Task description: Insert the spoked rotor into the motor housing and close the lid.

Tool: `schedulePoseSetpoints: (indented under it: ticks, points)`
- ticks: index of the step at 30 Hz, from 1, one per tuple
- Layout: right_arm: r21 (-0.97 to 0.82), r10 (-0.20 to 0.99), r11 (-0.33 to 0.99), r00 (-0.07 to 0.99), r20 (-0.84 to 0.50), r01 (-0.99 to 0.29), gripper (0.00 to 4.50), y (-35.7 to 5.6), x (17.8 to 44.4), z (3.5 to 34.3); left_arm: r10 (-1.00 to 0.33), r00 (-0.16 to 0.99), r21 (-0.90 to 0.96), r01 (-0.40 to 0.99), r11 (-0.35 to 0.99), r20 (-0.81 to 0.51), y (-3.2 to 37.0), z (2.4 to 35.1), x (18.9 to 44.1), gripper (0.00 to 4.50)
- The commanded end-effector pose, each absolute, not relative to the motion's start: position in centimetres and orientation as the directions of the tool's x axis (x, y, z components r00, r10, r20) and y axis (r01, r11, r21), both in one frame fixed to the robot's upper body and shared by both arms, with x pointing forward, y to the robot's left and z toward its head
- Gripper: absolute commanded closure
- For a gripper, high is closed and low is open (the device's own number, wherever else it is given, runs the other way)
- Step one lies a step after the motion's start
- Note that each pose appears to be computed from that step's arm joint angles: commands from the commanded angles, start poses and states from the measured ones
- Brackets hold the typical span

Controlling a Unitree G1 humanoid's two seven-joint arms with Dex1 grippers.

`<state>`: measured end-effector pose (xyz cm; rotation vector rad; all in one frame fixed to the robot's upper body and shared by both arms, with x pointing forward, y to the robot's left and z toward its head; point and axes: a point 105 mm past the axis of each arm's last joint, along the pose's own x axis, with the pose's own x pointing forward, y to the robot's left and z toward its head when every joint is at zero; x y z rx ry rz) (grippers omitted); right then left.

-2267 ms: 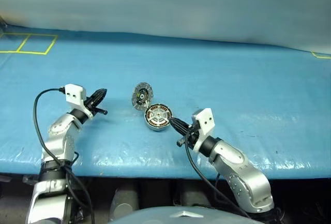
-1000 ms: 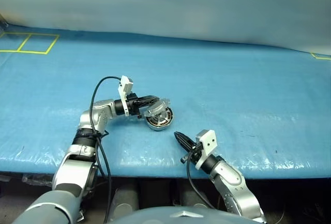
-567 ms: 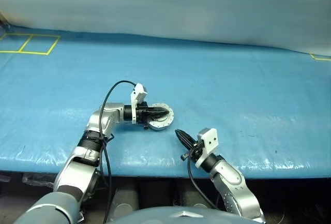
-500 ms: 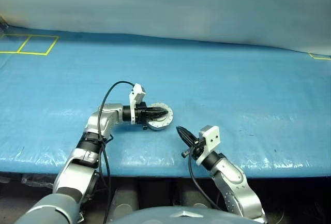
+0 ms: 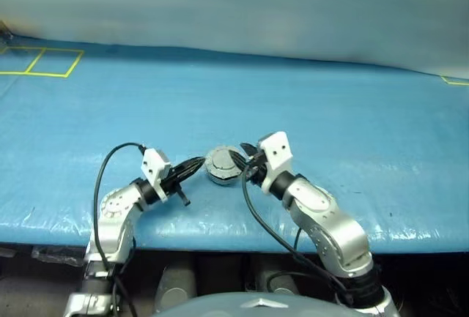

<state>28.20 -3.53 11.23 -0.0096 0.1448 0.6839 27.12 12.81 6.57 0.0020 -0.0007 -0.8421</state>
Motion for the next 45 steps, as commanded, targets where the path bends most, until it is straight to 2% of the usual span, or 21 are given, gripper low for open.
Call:
schedulePoseSetpoints:
  ticks: [1, 5, 6, 19, 22, 24, 45]
  points:
    - [0.006, 0.660, 0.743, 0.730, -0.176, -0.670, 1.61, -2.2, 28.6, 11.2, -0.696, 0.712, 0.009, 0.699, 0.715, 0.095, 12.3, 7.9, 25.8, 4.50]
    - [-0.020, 0.675, 0.718, 0.703, -0.223, -0.696, 0.22, -1.5, 29.3, 10.7, -0.644, 0.760, -0.034, 0.649, 0.760, 0.091, 12.1, 6.8, 24.2, 4.50]
    - [-0.026, 0.674, 0.716, 0.701, -0.231, -0.697, 0.02, -1.5, 29.4, 10.5, -0.638, 0.765, -0.040, 0.643, 0.765, 0.090, 12.0, 6.6, 24.0, 4.50]
    - [-0.112, 0.670, 0.683, 0.679, -0.300, -0.722, 0.02, -1.7, 30.2, 8.5, -0.621, 0.779, -0.065, 0.627, 0.776, 0.087, 11.3, 6.2, 23.5, 4.50]
    - [-0.108, 0.674, 0.683, 0.680, -0.289, -0.723, 0.63, -1.6, 30.2, 8.7, -0.625, 0.777, -0.063, 0.630, 0.774, 0.083, 11.2, 6.1, 23.6, 4.50]
    - [-0.105, 0.679, 0.680, 0.677, -0.284, -0.726, 1.23, -1.4, 30.1, 8.8, -0.627, 0.775, -0.064, 0.632, 0.772, 0.082, 11.2, 6.1, 23.6, 4.50]
    - [-0.102, 0.645, 0.700, 0.687, -0.333, -0.707, 1.23, -1.1, 30.0, 7.5, -0.642, 0.765, -0.065, 0.644, 0.762, 0.047, 11.2, 5.8, 23.7, 4.50]
